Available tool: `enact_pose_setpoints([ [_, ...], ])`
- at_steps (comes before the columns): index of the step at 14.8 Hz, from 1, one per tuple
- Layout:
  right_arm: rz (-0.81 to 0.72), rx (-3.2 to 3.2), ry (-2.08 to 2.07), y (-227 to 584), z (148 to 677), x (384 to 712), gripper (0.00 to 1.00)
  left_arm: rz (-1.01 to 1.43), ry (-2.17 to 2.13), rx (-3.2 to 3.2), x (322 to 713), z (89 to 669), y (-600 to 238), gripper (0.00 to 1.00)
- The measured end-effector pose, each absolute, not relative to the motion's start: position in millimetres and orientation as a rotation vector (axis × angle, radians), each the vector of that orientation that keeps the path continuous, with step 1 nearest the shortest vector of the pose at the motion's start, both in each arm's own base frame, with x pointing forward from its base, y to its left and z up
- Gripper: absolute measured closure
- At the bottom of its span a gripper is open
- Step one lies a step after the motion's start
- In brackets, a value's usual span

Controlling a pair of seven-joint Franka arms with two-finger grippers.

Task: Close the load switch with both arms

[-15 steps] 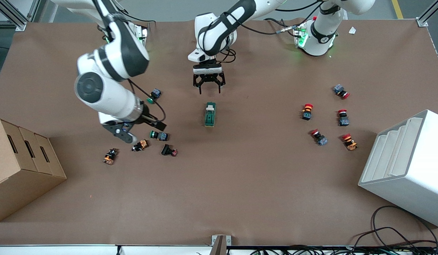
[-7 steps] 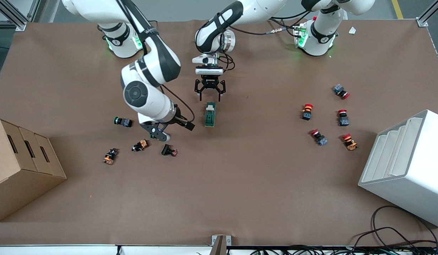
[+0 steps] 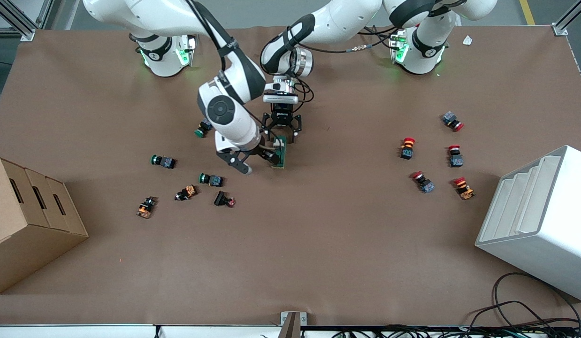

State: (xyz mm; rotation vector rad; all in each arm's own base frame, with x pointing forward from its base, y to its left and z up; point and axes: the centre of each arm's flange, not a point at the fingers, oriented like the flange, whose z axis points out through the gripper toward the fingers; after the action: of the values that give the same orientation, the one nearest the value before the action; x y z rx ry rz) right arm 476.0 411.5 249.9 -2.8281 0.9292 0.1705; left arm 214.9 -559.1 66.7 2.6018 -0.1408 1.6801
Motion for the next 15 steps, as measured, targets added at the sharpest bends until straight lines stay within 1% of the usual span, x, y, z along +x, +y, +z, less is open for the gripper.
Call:
enact_pose_setpoints([
  [10,0.159,-2.823,0.985,457,199,433,0.00,1.720,-0.109,2.574,210,61,-566,0.00],
  [15,0.164,-2.806,1.036,466,198,424,0.00,1.724,-0.109,2.573,210,61,-565,0.00],
])
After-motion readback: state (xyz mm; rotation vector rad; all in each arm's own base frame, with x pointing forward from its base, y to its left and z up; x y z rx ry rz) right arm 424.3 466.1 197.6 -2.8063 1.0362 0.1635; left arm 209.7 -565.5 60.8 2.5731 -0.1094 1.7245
